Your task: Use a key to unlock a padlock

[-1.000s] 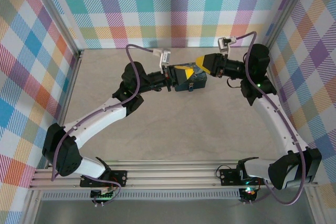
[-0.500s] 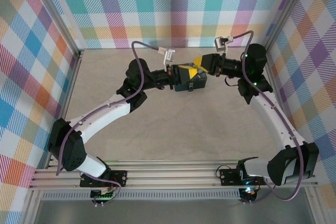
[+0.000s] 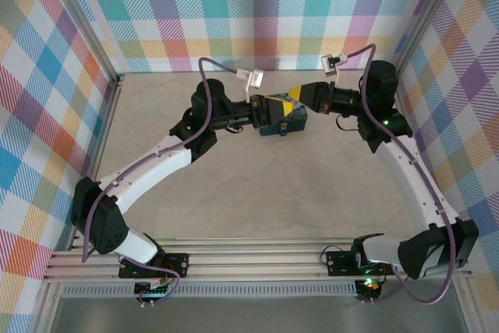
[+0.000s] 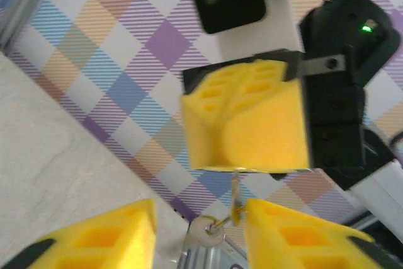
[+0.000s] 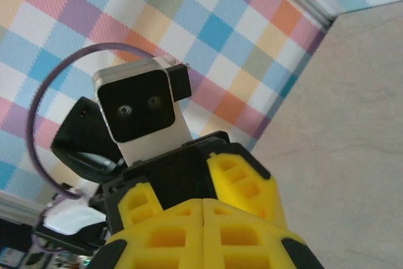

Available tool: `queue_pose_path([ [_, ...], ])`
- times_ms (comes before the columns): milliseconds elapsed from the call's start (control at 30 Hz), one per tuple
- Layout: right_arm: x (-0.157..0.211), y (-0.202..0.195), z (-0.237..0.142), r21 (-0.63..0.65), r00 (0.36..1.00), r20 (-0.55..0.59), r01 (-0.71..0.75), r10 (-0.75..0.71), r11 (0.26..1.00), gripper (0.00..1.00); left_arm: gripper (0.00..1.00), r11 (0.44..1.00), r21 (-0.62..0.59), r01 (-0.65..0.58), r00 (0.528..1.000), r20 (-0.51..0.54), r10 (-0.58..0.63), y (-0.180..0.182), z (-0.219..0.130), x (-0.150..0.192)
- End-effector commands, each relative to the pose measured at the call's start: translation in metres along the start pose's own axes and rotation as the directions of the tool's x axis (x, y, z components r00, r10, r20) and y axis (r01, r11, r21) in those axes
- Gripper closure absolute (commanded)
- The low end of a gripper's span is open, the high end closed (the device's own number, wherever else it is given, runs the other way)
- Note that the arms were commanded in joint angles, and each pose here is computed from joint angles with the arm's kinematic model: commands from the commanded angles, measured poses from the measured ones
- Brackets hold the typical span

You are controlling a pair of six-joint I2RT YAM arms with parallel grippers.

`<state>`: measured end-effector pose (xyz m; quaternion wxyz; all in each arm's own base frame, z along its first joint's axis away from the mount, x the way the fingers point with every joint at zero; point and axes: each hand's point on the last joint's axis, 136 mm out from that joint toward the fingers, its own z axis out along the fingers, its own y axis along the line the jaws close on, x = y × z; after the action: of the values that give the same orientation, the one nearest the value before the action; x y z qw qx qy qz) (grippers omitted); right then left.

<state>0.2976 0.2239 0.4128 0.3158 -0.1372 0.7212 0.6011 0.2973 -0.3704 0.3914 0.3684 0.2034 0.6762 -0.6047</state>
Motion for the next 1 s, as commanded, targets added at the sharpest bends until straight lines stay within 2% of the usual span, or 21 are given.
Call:
queue_pose_path([
  [0, 0.008, 0.003, -0.008, 0.087, 0.992, -0.036, 0.122, -0.119, 0.989, 1.0, 0.52, 0.991, -0.134, 0.018, 0.998, 0.067, -0.009, 0.011, -0.02, -0.016],
  [100, 0.011, -0.006, -0.013, 0.182, 0.982, -0.08, 0.185, -0.173, 0.966, 1.0, 0.49, 0.98, -0.194, 0.036, 0.992, 0.123, -0.012, 0.015, -0.035, -0.022],
  [200, 0.013, -0.015, -0.018, 0.255, 0.969, -0.131, 0.236, -0.208, 0.938, 1.0, 0.47, 0.973, -0.229, 0.032, 0.993, 0.121, -0.004, 0.012, -0.043, -0.023],
  [267, 0.013, -0.018, -0.02, 0.271, 0.962, -0.15, 0.263, -0.229, 0.926, 1.0, 0.48, 0.978, -0.208, 0.025, 0.995, 0.104, -0.003, 0.006, -0.043, -0.021],
  [400, 0.013, -0.008, -0.014, 0.193, 0.951, -0.155, 0.295, -0.268, 0.936, 1.0, 0.49, 0.995, -0.081, 0.065, 0.994, 0.09, -0.057, -0.009, -0.033, -0.018],
  [567, 0.011, 0.0, -0.005, 0.095, 0.959, -0.121, 0.269, -0.257, 0.959, 1.0, 0.53, 0.991, 0.084, 0.106, 0.992, 0.055, -0.11, -0.027, -0.01, -0.013],
  [667, 0.008, -0.004, -0.002, 0.091, 0.964, -0.108, 0.251, -0.241, 0.964, 1.0, 0.52, 0.988, 0.098, 0.12, 0.992, 0.019, -0.123, -0.026, 0.003, -0.004],
  [967, 0.001, -0.008, 0.0, 0.088, 0.976, -0.057, 0.213, -0.209, 0.973, 1.0, 0.55, 0.971, 0.163, 0.175, 0.982, 0.041, -0.184, -0.02, 0.016, 0.002],
])
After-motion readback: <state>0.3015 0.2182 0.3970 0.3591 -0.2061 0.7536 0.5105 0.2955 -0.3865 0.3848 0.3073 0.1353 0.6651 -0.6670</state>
